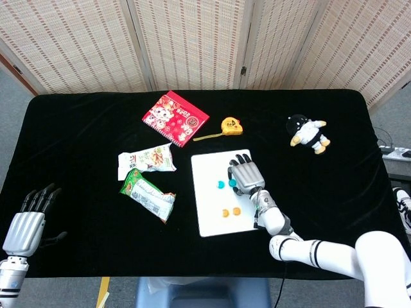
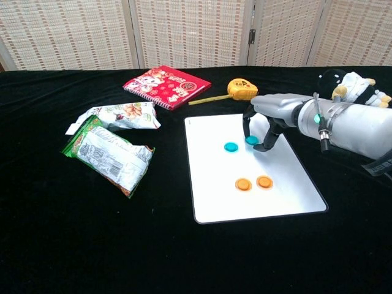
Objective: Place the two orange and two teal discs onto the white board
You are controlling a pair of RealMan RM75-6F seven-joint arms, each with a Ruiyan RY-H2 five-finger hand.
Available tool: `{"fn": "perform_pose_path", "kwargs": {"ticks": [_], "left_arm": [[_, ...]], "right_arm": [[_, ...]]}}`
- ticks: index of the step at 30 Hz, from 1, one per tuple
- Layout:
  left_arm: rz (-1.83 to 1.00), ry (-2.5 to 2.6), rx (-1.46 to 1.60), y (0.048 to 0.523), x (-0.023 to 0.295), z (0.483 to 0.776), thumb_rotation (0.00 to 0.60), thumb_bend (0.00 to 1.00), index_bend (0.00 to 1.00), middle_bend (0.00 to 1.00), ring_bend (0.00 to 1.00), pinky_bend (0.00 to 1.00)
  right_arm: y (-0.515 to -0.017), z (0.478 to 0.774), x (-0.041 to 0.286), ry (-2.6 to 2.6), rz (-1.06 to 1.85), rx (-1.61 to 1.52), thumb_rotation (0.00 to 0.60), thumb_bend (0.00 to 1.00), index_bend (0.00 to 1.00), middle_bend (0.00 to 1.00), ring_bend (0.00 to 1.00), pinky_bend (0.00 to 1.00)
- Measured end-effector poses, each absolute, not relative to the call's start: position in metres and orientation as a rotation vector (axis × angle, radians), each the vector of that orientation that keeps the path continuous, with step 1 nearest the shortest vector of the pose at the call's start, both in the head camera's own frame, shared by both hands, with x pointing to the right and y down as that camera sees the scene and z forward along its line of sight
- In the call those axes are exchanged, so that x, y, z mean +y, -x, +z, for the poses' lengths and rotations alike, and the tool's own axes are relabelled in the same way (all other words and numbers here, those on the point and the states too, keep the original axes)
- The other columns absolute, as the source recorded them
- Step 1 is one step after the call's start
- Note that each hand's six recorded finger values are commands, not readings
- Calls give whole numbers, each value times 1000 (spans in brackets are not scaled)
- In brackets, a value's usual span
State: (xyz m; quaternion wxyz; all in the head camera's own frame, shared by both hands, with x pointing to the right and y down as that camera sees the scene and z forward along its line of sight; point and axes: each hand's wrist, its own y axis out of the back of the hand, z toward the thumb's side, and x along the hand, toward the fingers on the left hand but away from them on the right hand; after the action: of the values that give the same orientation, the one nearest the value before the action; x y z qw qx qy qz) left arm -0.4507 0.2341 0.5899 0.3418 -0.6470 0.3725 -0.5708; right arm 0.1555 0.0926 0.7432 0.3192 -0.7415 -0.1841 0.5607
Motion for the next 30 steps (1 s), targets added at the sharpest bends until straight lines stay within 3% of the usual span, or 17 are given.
{"fn": "perform_pose_path", "kwargs": {"ticks": [4, 11, 14, 21, 30], "left_arm": [[-1482, 1683, 968, 450, 234, 590, 600, 149, 37, 48, 98, 0], [-1488, 1682, 969, 452, 234, 591, 600, 149, 37, 48, 98, 0], [-1486, 1681, 972, 452, 234, 591, 600, 149, 37, 48, 98, 0], [-1473, 1670, 980, 451, 229, 589, 600, 149, 38, 49, 98, 0], [-1454, 1656, 988, 446, 217, 587, 600, 149, 48, 48, 100, 0]], "right_arm": [[-154, 744, 94, 1948, 1472, -477, 600, 270, 459, 153, 24, 0], [-155, 744, 93, 1946, 1469, -467, 600, 270, 235, 132, 18, 0], [-156, 744, 94, 1949, 1468, -465, 600, 270, 185, 130, 18, 0], [-168, 728, 85, 1947, 1447, -565, 600, 270, 162, 131, 37, 0], [-245, 679, 76, 1859, 1442, -842, 600, 269, 188, 128, 41, 0]]}}
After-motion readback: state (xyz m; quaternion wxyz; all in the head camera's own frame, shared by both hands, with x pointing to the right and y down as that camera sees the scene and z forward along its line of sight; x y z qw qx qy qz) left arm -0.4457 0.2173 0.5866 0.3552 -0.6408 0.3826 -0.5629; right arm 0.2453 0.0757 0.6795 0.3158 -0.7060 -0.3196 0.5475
